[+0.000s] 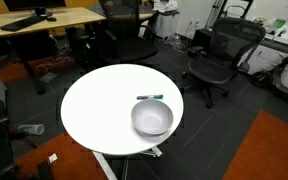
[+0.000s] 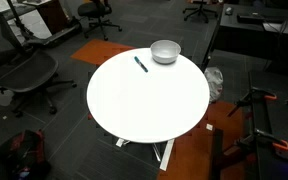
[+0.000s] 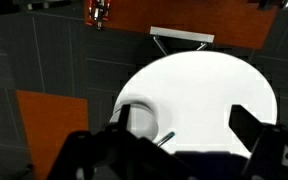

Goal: Put the marker into the bowl

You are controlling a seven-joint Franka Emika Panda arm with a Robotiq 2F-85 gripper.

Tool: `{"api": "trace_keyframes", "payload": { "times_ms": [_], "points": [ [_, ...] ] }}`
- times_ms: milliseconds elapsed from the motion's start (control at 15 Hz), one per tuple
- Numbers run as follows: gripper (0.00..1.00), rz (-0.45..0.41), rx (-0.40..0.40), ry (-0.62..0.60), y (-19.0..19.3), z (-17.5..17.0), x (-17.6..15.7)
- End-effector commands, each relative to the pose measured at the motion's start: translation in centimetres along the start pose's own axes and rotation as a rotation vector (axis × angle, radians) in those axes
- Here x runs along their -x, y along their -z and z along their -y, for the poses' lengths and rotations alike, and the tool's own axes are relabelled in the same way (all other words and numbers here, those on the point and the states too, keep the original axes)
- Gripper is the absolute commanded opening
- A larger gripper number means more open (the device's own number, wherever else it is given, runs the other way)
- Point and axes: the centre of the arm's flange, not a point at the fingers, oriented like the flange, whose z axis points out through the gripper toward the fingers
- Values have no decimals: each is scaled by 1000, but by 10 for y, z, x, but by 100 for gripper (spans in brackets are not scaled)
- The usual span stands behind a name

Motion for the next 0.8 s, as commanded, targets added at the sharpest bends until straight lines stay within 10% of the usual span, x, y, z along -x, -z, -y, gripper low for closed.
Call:
{"api": "trace_keyframes", "payload": {
  "times_ms": [0, 733],
  "points": [
    [100, 0, 0, 0, 0, 0, 0],
    [100, -24, -29, 8, -10, 10, -40]
  ]
}}
